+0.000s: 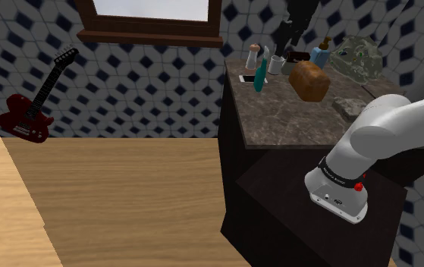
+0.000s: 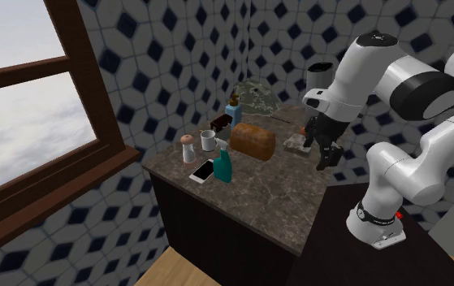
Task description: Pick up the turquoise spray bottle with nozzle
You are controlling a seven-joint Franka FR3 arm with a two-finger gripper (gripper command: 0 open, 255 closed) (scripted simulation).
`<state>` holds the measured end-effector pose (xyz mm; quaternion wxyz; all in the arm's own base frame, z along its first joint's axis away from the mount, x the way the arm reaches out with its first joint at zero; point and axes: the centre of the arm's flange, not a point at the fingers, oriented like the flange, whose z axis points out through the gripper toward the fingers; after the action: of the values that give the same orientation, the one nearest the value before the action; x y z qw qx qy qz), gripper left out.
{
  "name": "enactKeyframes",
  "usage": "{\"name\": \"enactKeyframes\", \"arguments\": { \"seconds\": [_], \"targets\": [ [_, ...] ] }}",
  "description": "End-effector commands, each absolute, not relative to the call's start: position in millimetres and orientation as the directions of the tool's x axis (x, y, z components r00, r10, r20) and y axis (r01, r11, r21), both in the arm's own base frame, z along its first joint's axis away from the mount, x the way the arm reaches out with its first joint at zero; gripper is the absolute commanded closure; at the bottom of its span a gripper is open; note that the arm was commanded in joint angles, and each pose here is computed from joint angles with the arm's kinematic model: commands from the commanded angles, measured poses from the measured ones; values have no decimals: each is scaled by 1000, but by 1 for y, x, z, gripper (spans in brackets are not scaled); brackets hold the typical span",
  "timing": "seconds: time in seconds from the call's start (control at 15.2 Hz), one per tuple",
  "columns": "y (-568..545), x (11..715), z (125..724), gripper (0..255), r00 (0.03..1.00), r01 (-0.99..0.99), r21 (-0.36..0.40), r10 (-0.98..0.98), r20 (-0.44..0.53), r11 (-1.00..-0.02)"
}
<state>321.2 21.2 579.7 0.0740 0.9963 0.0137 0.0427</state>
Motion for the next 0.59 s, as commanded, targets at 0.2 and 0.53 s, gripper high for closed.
{"name": "enactKeyframes", "arguments": {
  "seconds": [0.2,0.53],
  "targets": [
    [-5,349,567,0,996,-20,143,-8,83,-990],
    [-52,392,546,0,994,-88,134,-77,83,-987]
  ]
}}
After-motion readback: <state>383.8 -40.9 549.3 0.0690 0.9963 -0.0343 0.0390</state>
